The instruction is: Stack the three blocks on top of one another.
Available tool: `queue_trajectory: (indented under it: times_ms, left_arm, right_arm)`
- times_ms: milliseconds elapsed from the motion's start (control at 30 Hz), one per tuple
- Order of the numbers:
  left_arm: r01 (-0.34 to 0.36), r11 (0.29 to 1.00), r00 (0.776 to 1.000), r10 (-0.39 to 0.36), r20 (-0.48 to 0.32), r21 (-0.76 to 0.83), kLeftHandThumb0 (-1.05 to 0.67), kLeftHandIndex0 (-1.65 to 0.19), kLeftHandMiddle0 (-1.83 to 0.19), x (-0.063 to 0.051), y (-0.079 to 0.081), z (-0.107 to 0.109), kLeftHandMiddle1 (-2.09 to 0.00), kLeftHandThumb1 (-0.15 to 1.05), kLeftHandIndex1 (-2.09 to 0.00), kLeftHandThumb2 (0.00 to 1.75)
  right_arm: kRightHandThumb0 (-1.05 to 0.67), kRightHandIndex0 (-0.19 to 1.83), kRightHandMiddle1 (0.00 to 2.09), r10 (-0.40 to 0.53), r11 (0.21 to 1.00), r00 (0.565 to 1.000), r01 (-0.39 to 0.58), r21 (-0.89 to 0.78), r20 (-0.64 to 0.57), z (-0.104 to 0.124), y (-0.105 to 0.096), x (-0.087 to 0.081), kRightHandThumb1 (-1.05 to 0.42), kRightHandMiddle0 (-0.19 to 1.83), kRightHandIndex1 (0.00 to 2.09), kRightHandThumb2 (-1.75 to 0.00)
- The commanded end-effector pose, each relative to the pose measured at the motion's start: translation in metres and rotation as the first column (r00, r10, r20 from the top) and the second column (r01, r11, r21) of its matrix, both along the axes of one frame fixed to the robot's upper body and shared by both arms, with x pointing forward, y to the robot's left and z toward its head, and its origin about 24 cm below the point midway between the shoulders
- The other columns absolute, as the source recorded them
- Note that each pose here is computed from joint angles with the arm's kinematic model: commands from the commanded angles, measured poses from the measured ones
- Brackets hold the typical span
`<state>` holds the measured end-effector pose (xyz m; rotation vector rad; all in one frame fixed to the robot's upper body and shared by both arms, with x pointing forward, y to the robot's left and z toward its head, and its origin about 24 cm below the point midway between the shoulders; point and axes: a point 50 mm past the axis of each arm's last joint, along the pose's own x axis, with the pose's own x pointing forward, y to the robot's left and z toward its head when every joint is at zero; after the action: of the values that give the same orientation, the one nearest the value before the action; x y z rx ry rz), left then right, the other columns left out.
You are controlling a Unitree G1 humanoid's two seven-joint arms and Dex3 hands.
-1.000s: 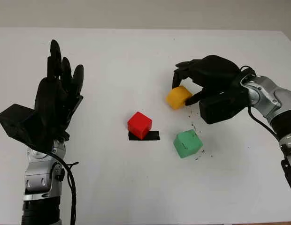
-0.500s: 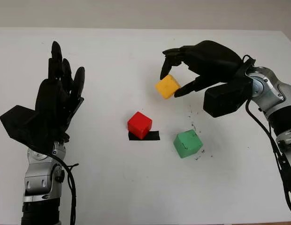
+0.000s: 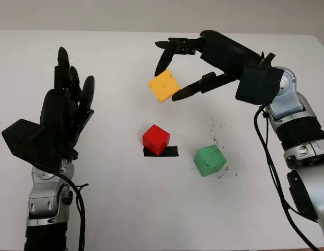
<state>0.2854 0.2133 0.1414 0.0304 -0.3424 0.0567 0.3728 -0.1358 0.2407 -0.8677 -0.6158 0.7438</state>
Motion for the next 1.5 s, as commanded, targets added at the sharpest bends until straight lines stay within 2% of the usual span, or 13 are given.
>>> queue_trajectory:
  times_ms: [0,200,400,667,933,1233,1467]
  left_arm:
    - [-0.007,1.0,1.0,0.007,0.019,0.002,-0.75,0.19,0.19,-0.003,0.0,0.003,-0.02,1.05,-0.02,0.41]
    - [-0.013,1.0,1.0,0.012,0.019,0.018,-0.77,0.19,0.19,-0.005,0.0,0.002,-0.02,1.05,-0.01,0.42]
    - [-0.023,1.0,1.0,0.023,0.021,0.014,-0.77,0.18,0.18,-0.006,0.001,0.002,-0.02,1.05,-0.02,0.42]
    - [-0.028,0.999,0.999,0.027,0.019,0.025,-0.79,0.19,0.19,-0.005,0.0,0.003,-0.04,1.05,-0.01,0.42]
    - [-0.01,1.0,1.0,0.01,0.015,0.006,-0.79,0.19,0.19,-0.003,0.0,0.003,-0.01,1.05,0.0,0.4]
    - [-0.006,1.0,1.0,0.006,0.007,0.017,-0.76,0.19,0.19,-0.002,-0.001,0.003,-0.01,1.05,0.0,0.42]
    - [-0.003,1.0,1.0,0.003,0.004,0.024,-0.71,0.19,0.19,-0.002,-0.001,0.003,0.0,1.05,0.0,0.44]
  right_arm:
    - [-0.4,0.29,1.45,0.015,1.0,1.0,-0.015,0.026,-0.024,-0.001,-0.001,-0.002,-0.94,0.39,0.02,-0.06]
    - [-0.42,0.29,1.46,0.067,0.998,0.987,-0.067,0.008,-0.143,-0.015,0.006,-0.004,-0.95,0.37,0.03,-0.06]
    - [-0.45,0.28,1.49,0.076,0.995,0.968,-0.09,-0.048,-0.238,-0.025,0.01,-0.003,-0.94,0.39,0.03,-0.05]
    - [-0.45,0.24,1.47,0.1,0.979,0.946,-0.149,-0.138,-0.309,-0.035,0.017,-0.006,-0.92,0.43,0.03,-0.05]
    - [-0.45,0.23,1.45,0.106,0.973,0.925,-0.173,-0.156,-0.365,-0.052,0.022,-0.004,-0.93,0.43,0.03,-0.05]
    - [-0.49,0.21,1.51,0.117,0.969,0.912,-0.191,-0.155,-0.393,-0.059,0.024,-0.004,-0.94,0.43,0.03,-0.06]
    - [-0.46,0.2,1.53,0.093,0.965,0.945,-0.163,-0.206,-0.312,-0.059,0.022,-0.005,-0.95,0.39,0.03,-0.06]
